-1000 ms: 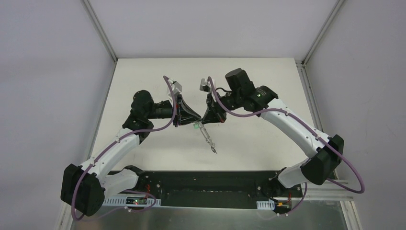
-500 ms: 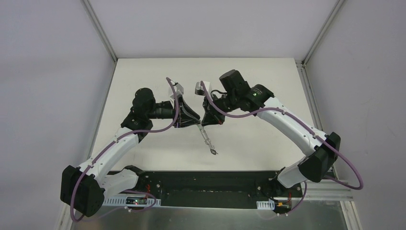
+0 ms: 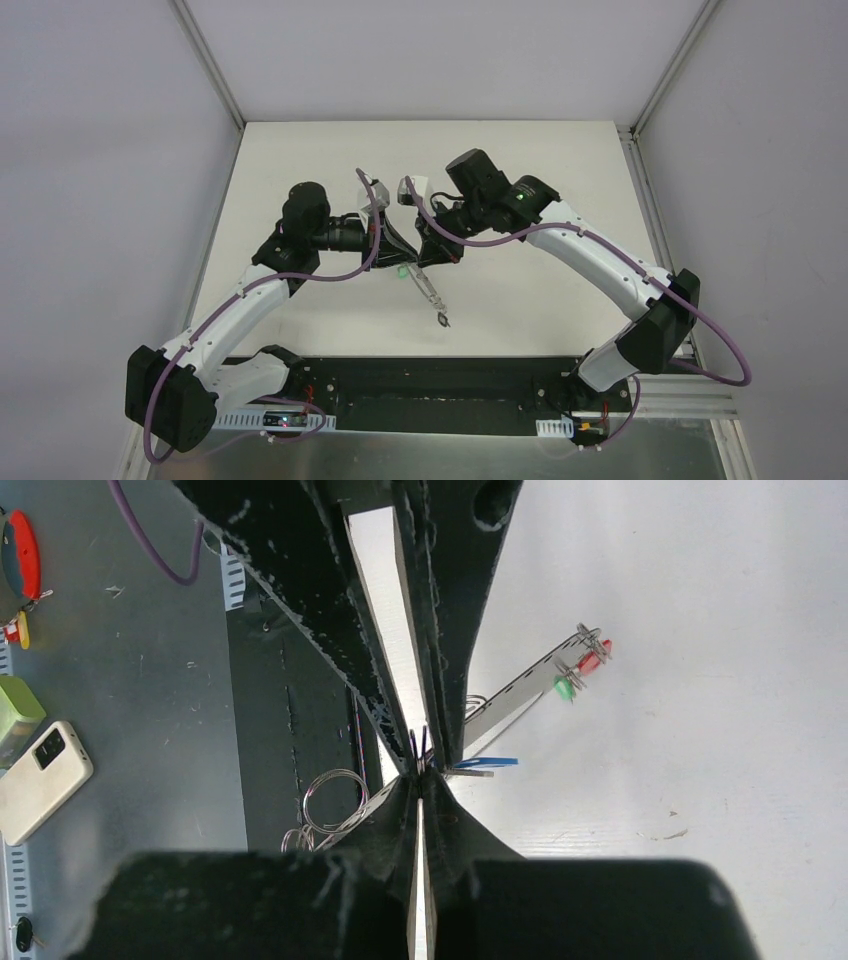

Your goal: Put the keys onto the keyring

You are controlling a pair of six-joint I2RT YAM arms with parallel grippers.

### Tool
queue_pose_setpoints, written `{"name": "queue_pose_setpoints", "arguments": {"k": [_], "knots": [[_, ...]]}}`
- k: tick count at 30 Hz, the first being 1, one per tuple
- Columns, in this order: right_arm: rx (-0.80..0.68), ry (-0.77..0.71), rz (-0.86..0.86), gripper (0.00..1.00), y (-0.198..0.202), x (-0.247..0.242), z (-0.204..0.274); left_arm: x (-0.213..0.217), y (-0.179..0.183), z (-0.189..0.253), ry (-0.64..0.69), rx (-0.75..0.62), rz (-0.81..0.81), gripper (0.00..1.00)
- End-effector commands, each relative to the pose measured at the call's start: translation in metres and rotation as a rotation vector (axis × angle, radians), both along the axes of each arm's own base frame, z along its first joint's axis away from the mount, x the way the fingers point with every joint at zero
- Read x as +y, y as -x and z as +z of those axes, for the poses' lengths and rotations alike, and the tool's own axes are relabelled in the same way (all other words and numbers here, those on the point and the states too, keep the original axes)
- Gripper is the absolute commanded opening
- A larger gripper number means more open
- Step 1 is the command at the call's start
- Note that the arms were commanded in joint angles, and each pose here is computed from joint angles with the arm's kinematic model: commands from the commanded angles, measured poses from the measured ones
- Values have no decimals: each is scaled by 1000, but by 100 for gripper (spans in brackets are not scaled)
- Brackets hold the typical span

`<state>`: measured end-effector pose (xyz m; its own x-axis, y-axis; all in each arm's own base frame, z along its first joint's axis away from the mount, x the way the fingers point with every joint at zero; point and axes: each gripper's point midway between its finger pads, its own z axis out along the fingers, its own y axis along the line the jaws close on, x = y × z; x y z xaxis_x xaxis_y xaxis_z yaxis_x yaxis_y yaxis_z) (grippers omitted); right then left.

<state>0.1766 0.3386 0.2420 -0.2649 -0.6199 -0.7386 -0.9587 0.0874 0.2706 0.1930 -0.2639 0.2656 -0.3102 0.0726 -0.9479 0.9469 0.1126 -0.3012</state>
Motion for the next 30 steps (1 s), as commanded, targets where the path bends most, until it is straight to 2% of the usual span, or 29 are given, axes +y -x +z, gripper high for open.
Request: {"name": "queue_pose_setpoints", "arguments": {"k": [1,8,14,18,21,22,28,30], "knots": [[-53,-59,16,0,-3,8,24,-1,7,12,3,-75,-44,13],[-48,-60,19,0,-2,8,22,-1,6,12,-2,-78,-42,6],[-40,-59,22,0,-1,8,19,-2,4,15,5,-76,-37,12],[-35,-57,23,0,0,8,17,-2,4,15,6,-75,-37,13],[-34,-58,22,0,0,8,17,-2,4,14,7,-76,-37,1],[-35,-56,22,0,0,8,16,-2,5,15,7,-77,-37,0],[-40,-62,21,0,0,7,16,-1,4,18,11,-69,-23,0],[-42,-69,23,3,1,7,17,-1,3,21,21,-59,-14,0]]}}
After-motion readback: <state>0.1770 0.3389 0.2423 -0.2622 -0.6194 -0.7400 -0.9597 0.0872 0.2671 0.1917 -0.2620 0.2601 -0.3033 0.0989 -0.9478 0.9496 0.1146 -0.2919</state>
